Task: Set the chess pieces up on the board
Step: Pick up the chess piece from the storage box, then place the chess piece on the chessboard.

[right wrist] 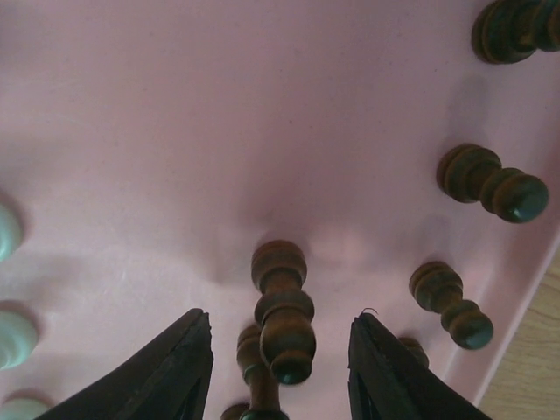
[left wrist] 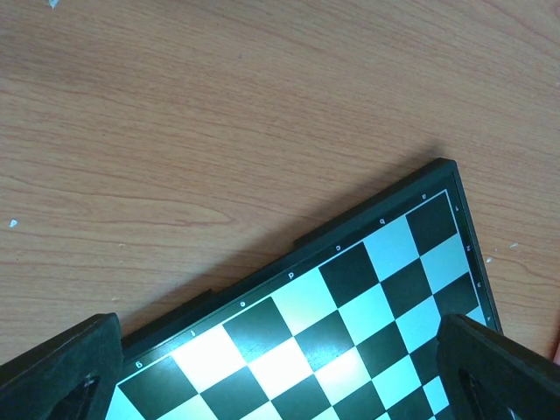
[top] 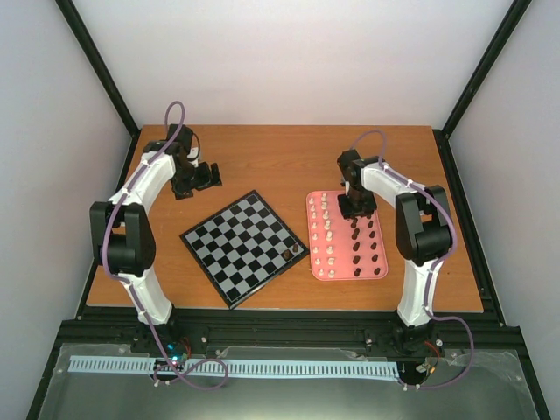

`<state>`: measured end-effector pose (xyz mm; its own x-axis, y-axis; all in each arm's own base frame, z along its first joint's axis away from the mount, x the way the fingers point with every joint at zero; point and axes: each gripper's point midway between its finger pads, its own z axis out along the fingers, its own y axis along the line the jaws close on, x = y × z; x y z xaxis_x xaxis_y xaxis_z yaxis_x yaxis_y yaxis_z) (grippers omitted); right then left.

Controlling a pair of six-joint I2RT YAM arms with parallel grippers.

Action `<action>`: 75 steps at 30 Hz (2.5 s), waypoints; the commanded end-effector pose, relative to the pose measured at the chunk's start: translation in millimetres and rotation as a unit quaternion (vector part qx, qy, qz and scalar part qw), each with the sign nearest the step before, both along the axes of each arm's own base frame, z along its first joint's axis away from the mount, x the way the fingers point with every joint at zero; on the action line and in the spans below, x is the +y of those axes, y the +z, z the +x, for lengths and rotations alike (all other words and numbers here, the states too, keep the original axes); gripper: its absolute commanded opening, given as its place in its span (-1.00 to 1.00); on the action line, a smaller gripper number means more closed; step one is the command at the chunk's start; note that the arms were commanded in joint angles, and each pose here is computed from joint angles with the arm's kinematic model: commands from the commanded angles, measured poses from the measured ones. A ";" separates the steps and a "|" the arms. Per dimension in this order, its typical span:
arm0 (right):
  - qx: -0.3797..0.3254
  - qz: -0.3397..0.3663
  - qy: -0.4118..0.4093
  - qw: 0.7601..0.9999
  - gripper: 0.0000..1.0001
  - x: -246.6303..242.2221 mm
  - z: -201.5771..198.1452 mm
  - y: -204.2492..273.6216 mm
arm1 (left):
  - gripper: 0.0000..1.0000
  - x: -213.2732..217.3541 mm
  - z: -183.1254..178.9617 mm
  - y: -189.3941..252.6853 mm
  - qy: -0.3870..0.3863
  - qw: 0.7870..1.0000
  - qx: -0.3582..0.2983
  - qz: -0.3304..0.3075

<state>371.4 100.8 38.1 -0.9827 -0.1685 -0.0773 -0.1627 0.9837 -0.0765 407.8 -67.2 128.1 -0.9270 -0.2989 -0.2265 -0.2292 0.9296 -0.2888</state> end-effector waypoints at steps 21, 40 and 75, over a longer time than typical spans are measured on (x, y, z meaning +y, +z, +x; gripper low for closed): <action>-0.028 0.015 -0.007 0.999 -0.94 -0.5 22.6 11.3 | 0.99 -3.4 12.6 3.1 0.002 1.000 -0.003 -0.009; -0.039 0.137 0.209 0.968 -0.94 218.1 -74.0 106.4 | 0.99 -0.4 10.6 5.1 0.007 1.000 -0.006 -0.002; 0.047 0.062 0.277 0.958 -0.94 237.1 -158.5 24.6 | 0.99 4.3 -3.0 8.6 0.014 1.000 -0.017 0.006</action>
<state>210.3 339.9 71.1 -0.7431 -0.6657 -0.0689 -0.6685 0.7335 0.1230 400.0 -61.4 118.8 -0.9280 -0.3061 -0.2125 -0.2495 0.9340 -0.2558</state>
